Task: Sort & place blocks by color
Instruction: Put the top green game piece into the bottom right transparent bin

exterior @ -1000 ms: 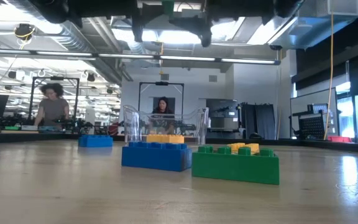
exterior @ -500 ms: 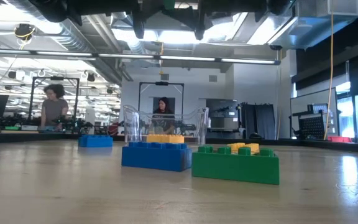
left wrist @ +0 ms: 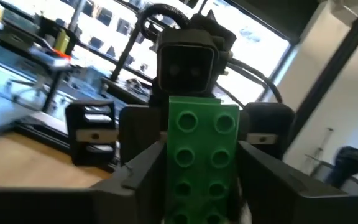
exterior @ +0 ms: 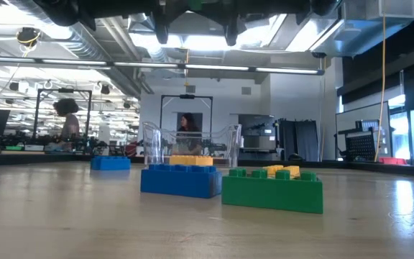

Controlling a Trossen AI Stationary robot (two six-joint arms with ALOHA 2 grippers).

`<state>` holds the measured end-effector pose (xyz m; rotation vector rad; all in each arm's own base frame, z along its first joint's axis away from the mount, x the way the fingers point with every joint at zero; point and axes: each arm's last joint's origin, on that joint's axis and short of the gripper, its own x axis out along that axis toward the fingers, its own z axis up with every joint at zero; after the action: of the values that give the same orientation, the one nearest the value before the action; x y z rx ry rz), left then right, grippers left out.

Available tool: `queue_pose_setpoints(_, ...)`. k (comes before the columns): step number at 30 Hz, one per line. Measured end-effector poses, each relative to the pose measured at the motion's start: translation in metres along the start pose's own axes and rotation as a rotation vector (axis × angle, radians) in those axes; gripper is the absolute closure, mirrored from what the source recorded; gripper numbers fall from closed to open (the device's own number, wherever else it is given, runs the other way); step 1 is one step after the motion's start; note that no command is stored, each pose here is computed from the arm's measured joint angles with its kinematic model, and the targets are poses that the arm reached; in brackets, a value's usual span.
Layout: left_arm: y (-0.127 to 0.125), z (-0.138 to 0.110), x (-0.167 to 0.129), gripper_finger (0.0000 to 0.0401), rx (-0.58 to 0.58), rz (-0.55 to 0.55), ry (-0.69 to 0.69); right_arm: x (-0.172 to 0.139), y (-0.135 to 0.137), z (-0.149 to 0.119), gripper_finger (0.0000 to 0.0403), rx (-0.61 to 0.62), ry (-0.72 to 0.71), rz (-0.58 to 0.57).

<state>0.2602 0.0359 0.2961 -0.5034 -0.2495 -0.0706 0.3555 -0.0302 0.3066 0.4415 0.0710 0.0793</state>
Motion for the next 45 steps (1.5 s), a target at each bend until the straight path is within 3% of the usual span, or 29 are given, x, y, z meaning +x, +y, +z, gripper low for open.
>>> queue_pose_setpoints(6,0.009,0.004,-0.002,0.0167,-0.042,-0.049,0.05,-0.015,0.0,0.004,0.0265,-0.061,0.095,-0.056)
queue_pose_setpoints(12,0.015,0.023,-0.015,0.0164,-0.019,-0.054,0.06,-0.039,-0.002,0.013,0.0265,-0.087,0.176,-0.124)
queue_pose_setpoints(16,0.015,0.037,-0.033,0.0165,0.061,0.033,0.083,-0.057,0.003,0.017,0.0265,-0.097,0.234,-0.147)
queue_pose_setpoints(23,0.001,0.059,-0.07,0.0165,0.259,0.297,0.011,-0.075,0.015,0.02,0.0265,-0.104,0.293,-0.107)
queue_pose_setpoints(29,-0.015,0.072,-0.085,0.0165,0.312,0.257,-0.065,-0.077,0.018,0.022,0.0265,-0.111,0.277,-0.092)
queue_pose_setpoints(39,-0.017,0.074,-0.087,0.0164,0.315,0.249,-0.074,-0.077,0.017,0.022,0.0265,-0.104,0.286,-0.097)
queue_pose_setpoints(45,-0.017,0.073,-0.087,0.0164,0.314,0.257,-0.075,-0.092,0.034,0.009,0.0265,0.043,0.456,0.011)
